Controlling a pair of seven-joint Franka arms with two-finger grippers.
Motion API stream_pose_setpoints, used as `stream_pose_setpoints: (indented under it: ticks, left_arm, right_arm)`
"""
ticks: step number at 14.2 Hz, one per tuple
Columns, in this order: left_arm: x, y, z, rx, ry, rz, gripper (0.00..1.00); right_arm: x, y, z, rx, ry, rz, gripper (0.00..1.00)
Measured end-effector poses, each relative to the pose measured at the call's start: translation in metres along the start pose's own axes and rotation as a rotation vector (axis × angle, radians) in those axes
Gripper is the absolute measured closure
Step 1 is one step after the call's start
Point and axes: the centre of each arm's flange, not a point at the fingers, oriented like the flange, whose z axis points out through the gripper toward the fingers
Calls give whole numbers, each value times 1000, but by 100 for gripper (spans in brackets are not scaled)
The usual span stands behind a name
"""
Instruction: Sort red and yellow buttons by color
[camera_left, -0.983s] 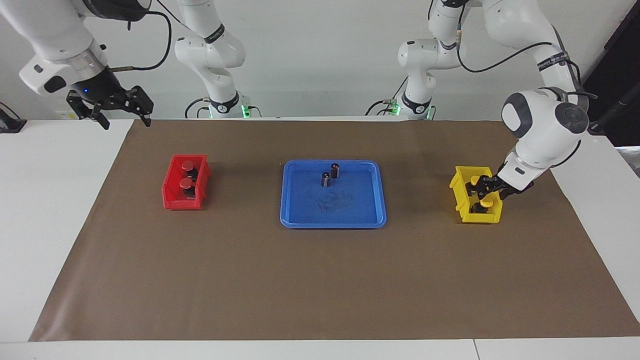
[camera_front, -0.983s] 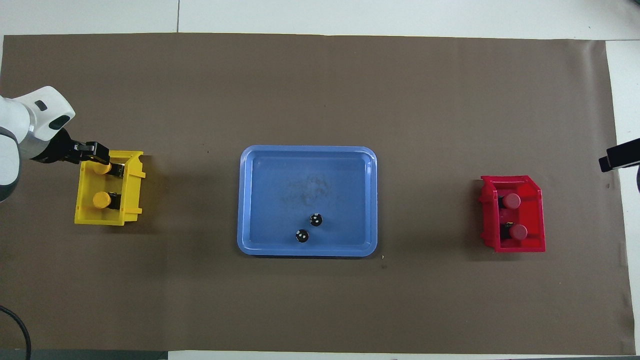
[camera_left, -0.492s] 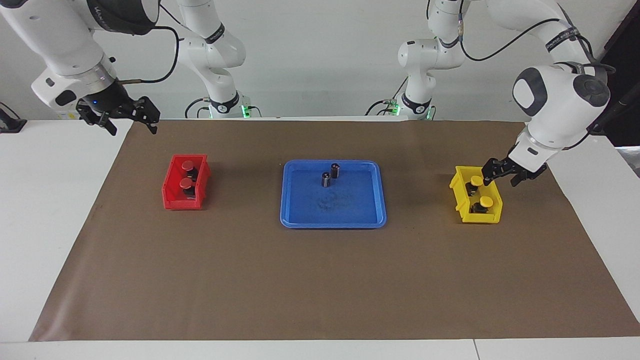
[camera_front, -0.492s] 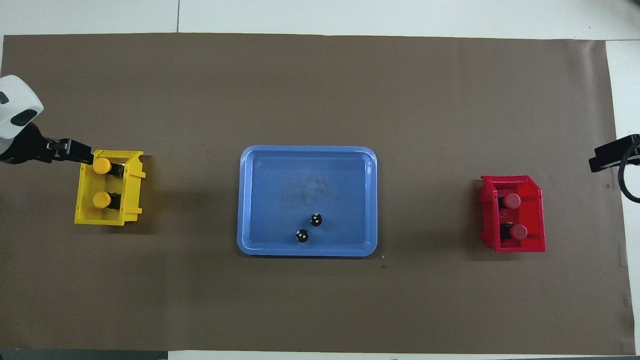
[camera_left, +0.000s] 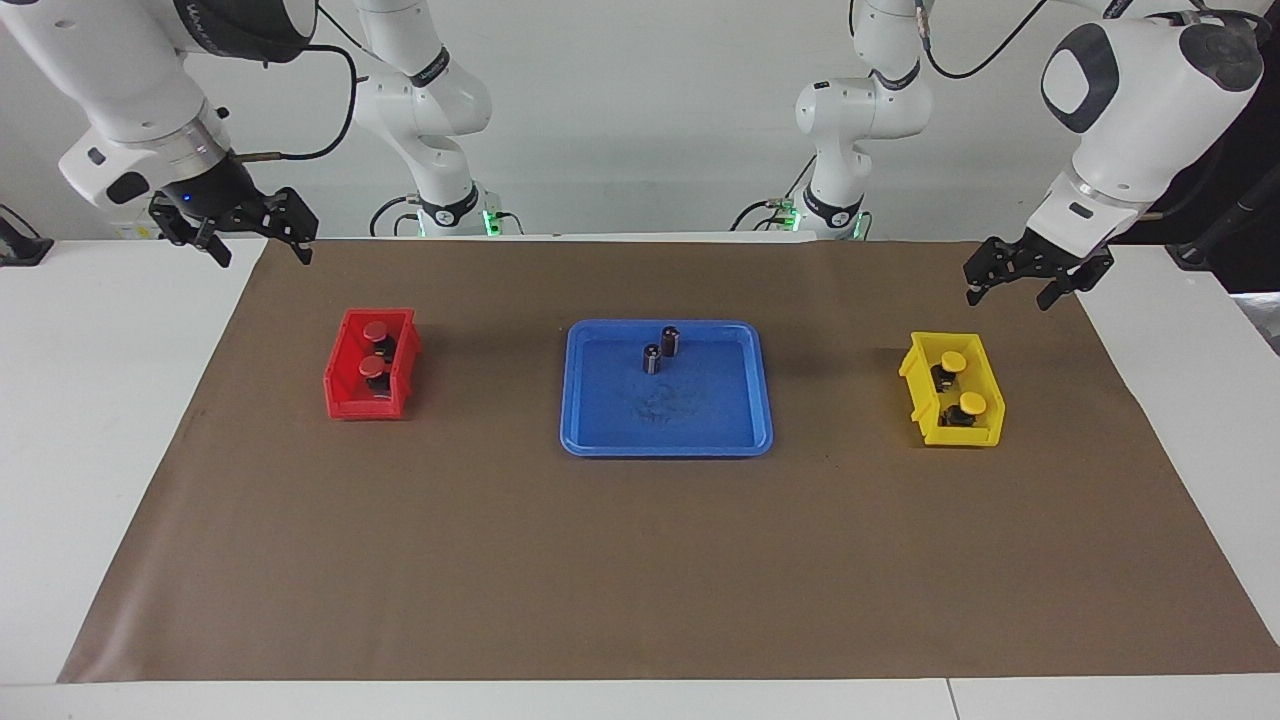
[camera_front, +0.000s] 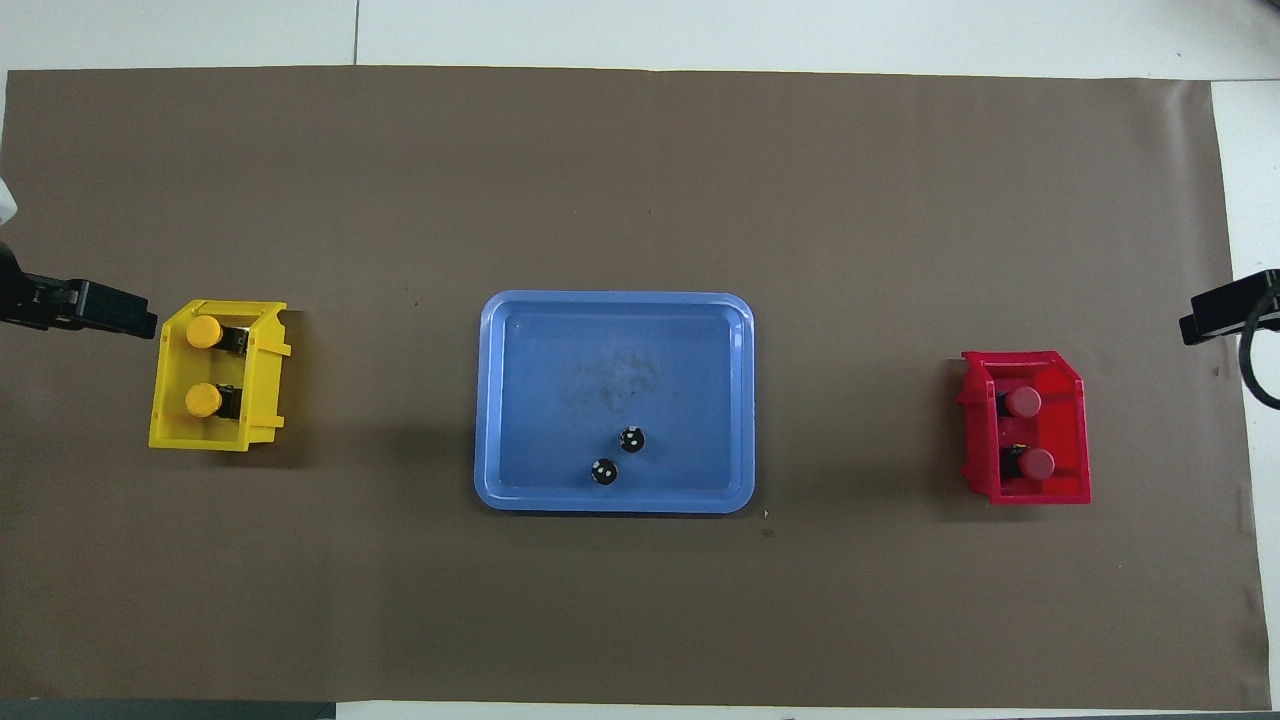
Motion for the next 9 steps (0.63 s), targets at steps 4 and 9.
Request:
stream_pose_setpoints:
  ticks: [4,9]
  left_arm:
    - [-7,9,-26,-9,-26,10,0]
    - [-13,9,-43,-10,-36,5,0]
  right_arm:
    - [-1,1,-2,-1,5,2,0]
    - [-1,1,-4,-1,8,3,0]
